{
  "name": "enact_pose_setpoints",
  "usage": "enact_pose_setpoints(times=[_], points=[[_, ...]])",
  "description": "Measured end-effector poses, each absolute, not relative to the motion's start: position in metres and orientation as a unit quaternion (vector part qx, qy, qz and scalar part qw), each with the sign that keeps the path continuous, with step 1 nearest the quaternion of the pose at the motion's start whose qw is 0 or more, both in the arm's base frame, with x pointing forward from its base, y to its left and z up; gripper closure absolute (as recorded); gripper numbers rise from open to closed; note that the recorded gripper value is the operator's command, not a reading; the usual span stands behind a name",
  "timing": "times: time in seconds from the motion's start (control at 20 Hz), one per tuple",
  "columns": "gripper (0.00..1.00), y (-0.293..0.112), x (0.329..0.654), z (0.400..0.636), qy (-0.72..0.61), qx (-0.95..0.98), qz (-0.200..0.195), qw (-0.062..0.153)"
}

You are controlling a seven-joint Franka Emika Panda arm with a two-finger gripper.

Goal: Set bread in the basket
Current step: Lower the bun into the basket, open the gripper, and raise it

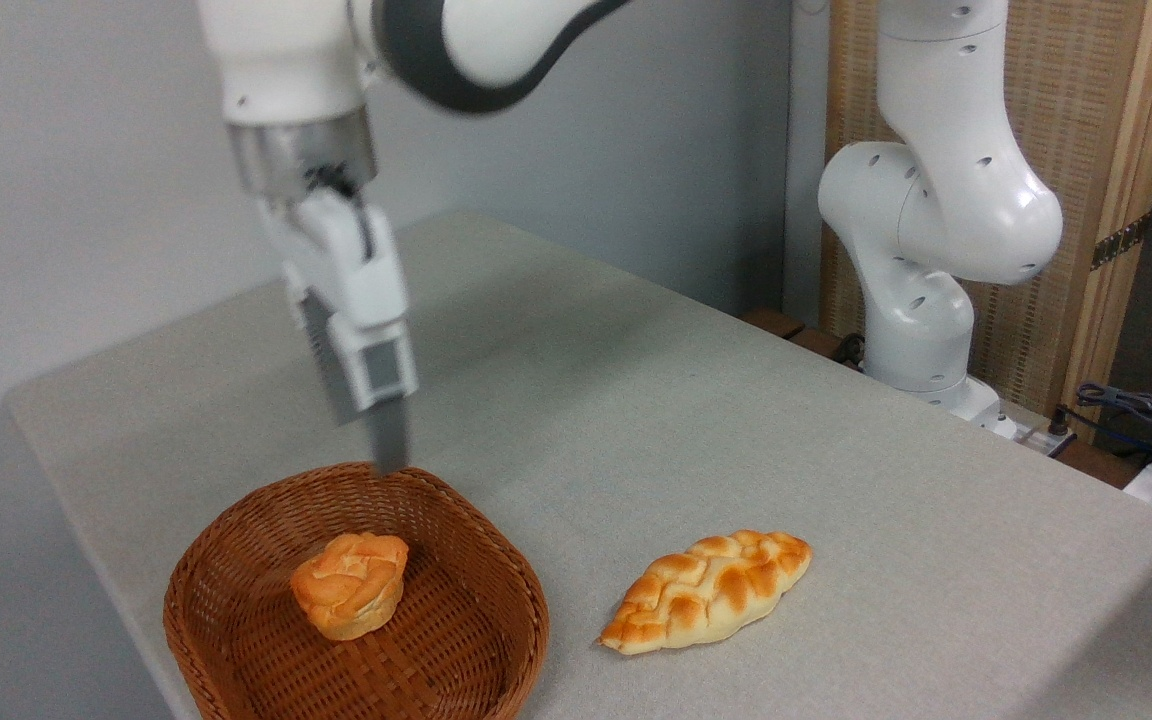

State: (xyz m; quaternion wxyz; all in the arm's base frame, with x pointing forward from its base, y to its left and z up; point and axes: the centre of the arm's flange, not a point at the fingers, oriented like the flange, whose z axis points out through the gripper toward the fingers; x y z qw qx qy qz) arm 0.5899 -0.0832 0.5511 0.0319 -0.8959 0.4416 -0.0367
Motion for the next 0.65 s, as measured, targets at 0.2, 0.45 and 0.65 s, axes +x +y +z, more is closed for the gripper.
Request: enact_pose_setpoints(times=[0.2,0.45,0.65], points=[[0.00,-0.045,0.547,0.598,0.400,-0.917,0.007,-0.008],[0.00,-0.024,0.539,0.609,0.382,-0.924,0.021,-0.017],[0.00,-0.024,0.544,0.608,0.382,-0.924,0.012,-0.014]])
